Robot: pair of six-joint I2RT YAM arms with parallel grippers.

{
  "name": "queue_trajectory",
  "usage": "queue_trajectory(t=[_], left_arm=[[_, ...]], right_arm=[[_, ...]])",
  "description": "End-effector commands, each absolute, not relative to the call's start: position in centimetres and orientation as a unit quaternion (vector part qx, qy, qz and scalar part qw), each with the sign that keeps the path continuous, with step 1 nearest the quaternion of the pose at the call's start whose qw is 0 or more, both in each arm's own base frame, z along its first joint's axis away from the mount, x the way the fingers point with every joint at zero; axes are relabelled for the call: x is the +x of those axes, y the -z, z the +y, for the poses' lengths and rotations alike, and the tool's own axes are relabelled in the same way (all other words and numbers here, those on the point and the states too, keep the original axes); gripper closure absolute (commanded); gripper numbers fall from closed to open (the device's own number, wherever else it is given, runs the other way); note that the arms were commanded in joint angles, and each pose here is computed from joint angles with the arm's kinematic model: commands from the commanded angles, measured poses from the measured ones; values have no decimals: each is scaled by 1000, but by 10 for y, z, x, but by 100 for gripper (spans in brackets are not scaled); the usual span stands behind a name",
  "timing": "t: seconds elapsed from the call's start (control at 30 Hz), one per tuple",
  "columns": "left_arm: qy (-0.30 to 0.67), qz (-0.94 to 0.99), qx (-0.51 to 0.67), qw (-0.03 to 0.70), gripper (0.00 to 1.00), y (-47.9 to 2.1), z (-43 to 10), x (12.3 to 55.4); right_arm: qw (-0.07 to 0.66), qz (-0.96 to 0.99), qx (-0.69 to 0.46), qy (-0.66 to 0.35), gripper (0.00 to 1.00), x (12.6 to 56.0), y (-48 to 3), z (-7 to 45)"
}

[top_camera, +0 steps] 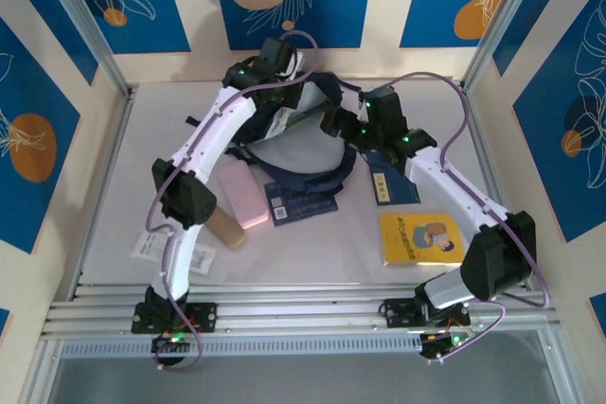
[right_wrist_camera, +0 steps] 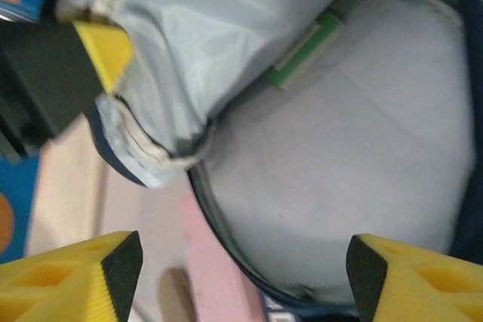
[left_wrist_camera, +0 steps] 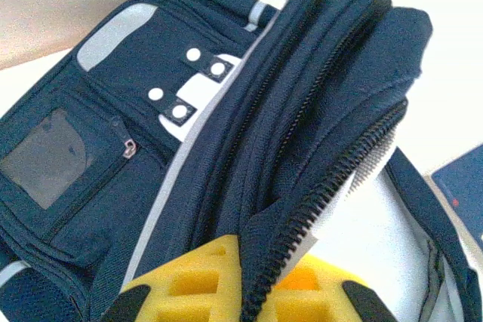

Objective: Pack the student bag

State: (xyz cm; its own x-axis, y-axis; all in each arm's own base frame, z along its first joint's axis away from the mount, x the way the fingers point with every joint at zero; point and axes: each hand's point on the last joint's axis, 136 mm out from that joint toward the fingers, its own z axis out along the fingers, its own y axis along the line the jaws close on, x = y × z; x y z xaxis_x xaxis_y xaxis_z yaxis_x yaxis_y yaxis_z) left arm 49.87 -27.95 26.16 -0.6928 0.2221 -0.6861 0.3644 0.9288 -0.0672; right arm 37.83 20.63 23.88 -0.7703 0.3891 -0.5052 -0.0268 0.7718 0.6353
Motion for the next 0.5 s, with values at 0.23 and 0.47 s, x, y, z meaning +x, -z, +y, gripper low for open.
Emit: queue_trajectory(t=[0.23, 0.47], left_arm=[[65, 866, -5, 496, 100, -371, -161, 514], [57, 859, -166, 480, 100, -353, -49, 516]], right_arm=[[257, 944, 120, -168, 28, 337, -164, 133], [182, 966, 120, -139, 28, 335, -128, 138]])
